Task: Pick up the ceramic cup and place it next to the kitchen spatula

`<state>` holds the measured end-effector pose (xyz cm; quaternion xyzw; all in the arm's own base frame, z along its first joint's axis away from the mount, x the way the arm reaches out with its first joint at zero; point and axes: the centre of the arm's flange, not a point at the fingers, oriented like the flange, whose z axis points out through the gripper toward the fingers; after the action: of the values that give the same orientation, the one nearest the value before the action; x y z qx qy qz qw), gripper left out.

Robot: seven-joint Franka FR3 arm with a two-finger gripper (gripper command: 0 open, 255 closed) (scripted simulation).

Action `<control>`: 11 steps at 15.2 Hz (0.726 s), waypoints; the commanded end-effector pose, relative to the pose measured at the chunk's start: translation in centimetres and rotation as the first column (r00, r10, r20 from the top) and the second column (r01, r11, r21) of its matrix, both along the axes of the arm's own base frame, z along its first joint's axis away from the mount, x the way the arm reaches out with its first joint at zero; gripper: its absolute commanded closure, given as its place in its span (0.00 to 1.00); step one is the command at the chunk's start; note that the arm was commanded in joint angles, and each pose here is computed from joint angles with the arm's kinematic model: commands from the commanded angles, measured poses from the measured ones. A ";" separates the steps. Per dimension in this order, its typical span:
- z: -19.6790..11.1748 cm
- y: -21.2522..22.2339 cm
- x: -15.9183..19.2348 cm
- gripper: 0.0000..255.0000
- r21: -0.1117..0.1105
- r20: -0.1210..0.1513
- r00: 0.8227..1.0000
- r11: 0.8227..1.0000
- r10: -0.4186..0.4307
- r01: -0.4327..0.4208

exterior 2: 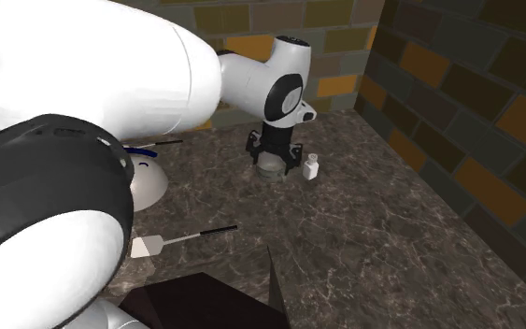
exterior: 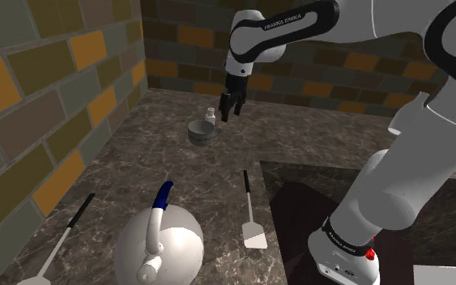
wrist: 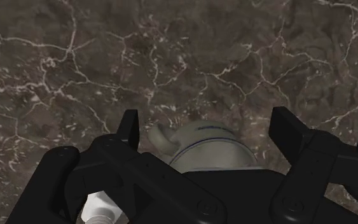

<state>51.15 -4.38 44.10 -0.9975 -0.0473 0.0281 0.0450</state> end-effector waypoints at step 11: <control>-7.3 -1.0 10.3 0.00 -0.012 0.012 1.000 1.000 -0.003 0.003</control>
<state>61.19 -5.28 37.28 -0.9979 -0.0459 0.0229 0.0391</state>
